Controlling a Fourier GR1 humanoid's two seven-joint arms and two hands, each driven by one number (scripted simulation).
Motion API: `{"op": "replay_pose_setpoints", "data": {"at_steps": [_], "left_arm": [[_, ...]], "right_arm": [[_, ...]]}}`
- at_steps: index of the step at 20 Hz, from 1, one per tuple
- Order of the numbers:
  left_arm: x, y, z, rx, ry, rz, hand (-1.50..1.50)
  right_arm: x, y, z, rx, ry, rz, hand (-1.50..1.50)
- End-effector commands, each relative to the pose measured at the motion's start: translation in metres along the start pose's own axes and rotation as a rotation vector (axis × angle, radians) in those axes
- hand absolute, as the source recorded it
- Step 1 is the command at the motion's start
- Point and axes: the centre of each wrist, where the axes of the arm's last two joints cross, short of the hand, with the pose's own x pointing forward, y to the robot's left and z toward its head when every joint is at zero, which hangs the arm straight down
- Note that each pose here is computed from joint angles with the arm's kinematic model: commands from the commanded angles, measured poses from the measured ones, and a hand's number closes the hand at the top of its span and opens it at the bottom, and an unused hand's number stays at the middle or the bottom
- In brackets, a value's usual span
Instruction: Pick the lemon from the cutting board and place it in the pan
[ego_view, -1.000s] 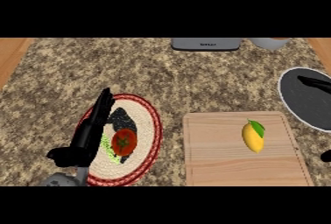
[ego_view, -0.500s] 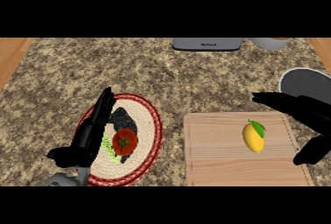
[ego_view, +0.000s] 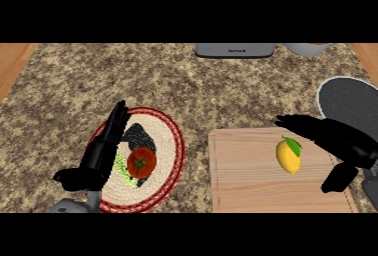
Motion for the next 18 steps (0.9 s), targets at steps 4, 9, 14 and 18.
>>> {"op": "replay_pose_setpoints", "data": {"at_steps": [4,9,14,18], "left_arm": [[-0.003,-0.004,0.011,0.017,0.006,-0.004,0.0],[0.001,0.002,0.005,0.001,-0.004,0.003,0.0],[-0.002,0.001,-0.005,-0.008,0.011,-0.002,0.0],[0.021,-0.021,-0.001,0.001,-0.009,0.008,0.0]], "right_arm": [[-0.017,0.013,0.002,-0.018,0.041,-0.026,-1.5],[-0.007,0.026,-0.021,-0.033,0.017,-0.051,-1.5],[-0.004,0.018,-0.005,-0.015,0.031,-0.043,-1.5],[-0.014,0.036,-0.045,0.023,0.062,-0.051,-1.5]]}}
